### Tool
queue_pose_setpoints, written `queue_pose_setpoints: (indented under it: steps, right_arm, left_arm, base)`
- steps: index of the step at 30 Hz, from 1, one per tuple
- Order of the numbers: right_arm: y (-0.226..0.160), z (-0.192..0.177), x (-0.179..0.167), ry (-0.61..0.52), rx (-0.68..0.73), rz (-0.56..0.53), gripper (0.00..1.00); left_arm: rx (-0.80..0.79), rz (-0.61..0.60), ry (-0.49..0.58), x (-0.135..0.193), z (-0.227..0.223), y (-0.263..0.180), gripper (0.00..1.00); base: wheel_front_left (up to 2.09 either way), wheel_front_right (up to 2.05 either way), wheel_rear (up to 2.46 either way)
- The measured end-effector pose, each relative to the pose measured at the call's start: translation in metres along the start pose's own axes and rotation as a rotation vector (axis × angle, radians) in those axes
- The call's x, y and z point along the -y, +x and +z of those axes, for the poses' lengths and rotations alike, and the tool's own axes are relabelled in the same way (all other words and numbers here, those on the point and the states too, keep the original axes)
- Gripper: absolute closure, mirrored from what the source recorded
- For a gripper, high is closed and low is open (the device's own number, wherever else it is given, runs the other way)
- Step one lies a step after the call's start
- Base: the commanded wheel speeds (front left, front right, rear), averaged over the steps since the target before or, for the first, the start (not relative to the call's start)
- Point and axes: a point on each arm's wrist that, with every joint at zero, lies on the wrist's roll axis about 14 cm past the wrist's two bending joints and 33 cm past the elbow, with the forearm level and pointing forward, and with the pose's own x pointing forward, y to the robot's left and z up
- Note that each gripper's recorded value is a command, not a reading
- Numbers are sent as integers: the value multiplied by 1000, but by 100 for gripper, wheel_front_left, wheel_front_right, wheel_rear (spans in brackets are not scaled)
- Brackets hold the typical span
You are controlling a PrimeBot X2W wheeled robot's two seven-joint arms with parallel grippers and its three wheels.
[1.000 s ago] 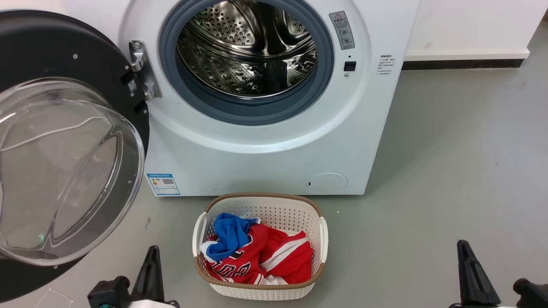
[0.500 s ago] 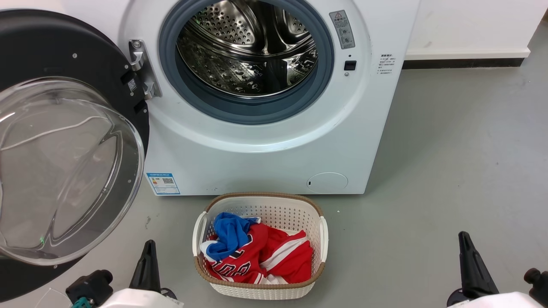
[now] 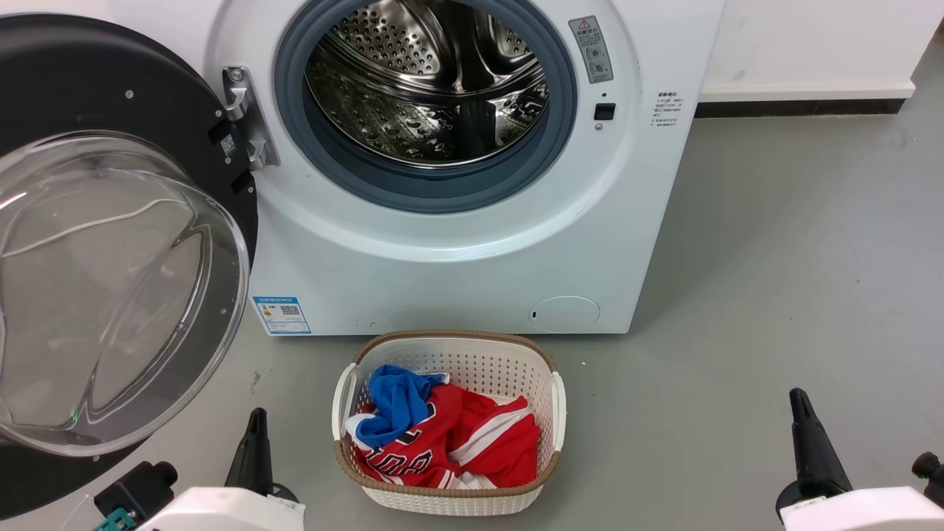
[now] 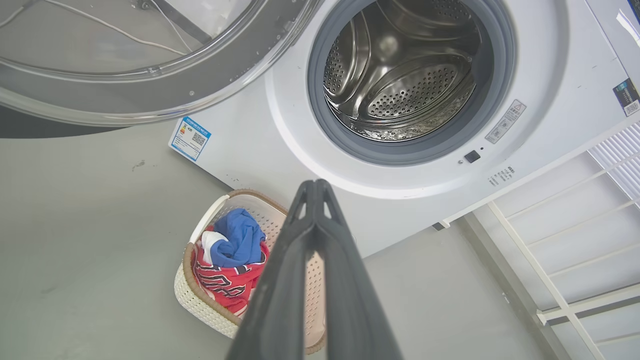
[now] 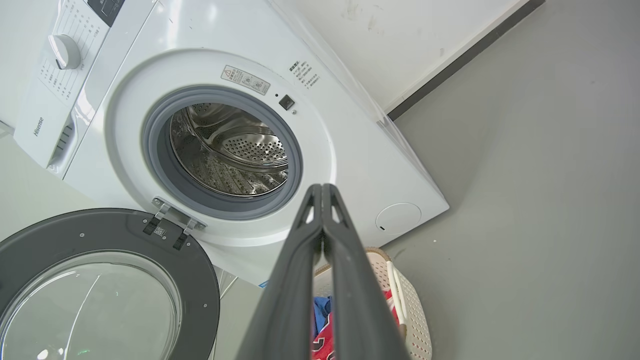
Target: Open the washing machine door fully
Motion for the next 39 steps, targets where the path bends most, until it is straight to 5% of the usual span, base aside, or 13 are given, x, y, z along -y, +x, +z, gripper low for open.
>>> queue_pose_setpoints:
  steps: [39]
  right_arm:
    - [22, -1, -2, 443, -35, -16, 100]
  left_arm:
    - [-24, -36, -477, 9, 10, 16, 100]
  base:
    - [0, 0, 0]
